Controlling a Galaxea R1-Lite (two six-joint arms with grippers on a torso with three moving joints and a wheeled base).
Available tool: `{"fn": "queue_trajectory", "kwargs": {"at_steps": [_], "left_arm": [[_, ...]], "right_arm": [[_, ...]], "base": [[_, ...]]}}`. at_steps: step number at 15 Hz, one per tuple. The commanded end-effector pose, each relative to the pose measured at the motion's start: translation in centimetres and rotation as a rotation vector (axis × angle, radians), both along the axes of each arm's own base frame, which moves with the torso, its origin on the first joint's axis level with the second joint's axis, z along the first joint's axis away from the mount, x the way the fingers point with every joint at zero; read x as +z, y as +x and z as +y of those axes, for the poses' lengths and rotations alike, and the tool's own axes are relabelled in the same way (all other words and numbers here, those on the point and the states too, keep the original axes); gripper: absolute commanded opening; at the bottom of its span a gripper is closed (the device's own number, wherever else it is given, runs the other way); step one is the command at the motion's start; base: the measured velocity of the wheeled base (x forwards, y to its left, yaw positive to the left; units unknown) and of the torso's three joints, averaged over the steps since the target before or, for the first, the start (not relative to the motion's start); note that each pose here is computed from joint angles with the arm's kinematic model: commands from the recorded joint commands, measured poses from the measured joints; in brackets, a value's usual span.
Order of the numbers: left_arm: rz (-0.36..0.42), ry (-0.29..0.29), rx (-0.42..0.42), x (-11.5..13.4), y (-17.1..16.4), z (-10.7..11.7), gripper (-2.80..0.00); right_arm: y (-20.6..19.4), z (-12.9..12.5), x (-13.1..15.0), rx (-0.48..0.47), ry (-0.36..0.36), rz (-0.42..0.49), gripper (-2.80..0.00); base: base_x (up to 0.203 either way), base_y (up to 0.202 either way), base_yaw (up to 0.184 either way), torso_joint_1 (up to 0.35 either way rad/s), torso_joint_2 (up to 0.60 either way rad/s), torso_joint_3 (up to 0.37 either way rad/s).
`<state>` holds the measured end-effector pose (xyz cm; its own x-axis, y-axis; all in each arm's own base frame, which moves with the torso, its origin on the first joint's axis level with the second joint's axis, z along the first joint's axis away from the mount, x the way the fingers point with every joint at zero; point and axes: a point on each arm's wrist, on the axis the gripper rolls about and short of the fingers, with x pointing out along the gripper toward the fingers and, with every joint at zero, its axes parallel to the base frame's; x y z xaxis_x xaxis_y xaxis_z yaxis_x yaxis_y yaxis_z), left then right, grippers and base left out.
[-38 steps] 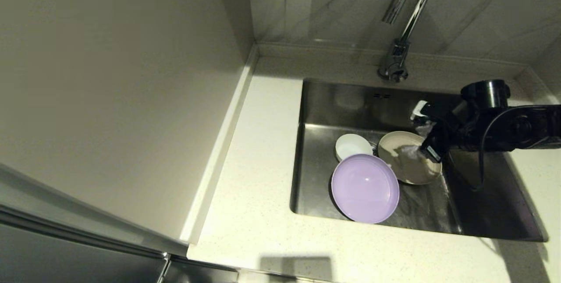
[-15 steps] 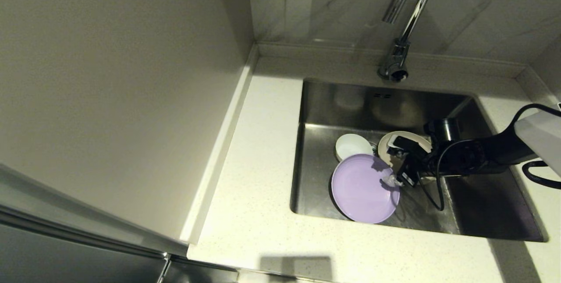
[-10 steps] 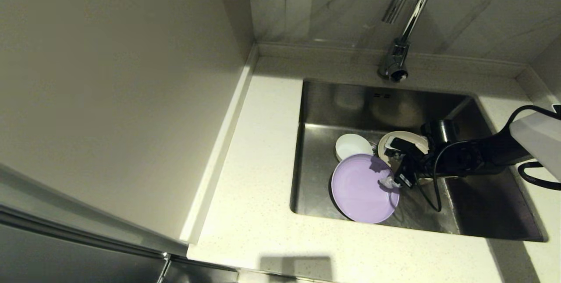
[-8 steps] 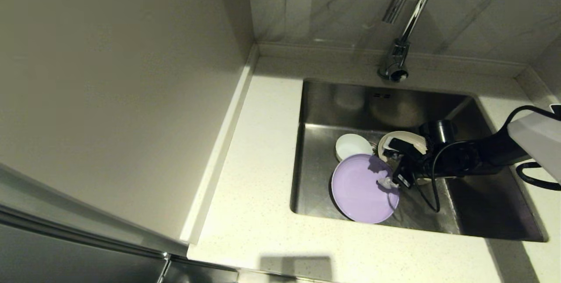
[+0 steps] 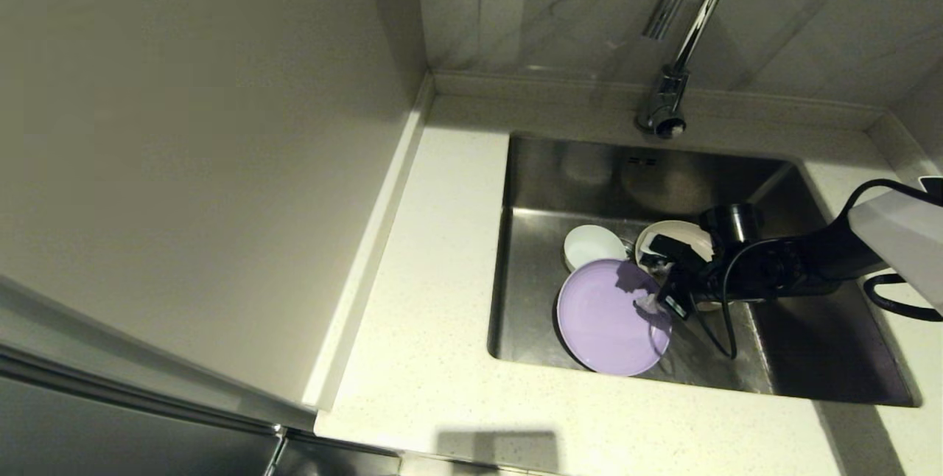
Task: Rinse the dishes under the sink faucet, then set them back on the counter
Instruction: Put a bowl back to the table from the sink
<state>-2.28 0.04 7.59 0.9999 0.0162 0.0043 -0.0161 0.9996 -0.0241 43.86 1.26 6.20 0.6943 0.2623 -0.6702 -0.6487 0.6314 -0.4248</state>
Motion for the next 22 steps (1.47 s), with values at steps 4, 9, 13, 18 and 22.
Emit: {"fn": "queue_trajectory", "kwargs": {"at_steps": [4,9,13,18,22], "left_arm": [[-0.002,-0.001,0.001,0.0,0.0,0.0,-2.8],[-0.002,-0.001,0.001,0.0,0.0,0.0,-2.8],[-0.002,-0.001,0.001,0.0,0.0,0.0,-2.8],[-0.002,-0.001,0.001,0.0,0.0,0.0,-2.8],[-0.002,-0.001,0.001,0.0,0.0,0.0,-2.8]], "right_arm": [[0.0,0.0,-0.2,0.004,-0.001,0.001,-2.8],[0.4,-0.7,0.3,-0.034,0.021,-0.04,-2.8],[0.4,-1.8,1.5,-0.059,0.023,-0.075,-2.8],[-0.4,-3.8,4.3,-0.1,0.027,-0.137,-2.8],[-2.5,-5.5,6.4,-0.123,0.043,-0.161,-2.8]], "base": [[0.0,0.0,0.0,0.0,0.0,0.0],[0.0,0.0,0.0,0.0,0.0,0.0],[0.0,0.0,0.0,0.0,0.0,0.0],[0.0,0.0,0.0,0.0,0.0,0.0],[0.0,0.0,0.0,0.0,0.0,0.0]]}}
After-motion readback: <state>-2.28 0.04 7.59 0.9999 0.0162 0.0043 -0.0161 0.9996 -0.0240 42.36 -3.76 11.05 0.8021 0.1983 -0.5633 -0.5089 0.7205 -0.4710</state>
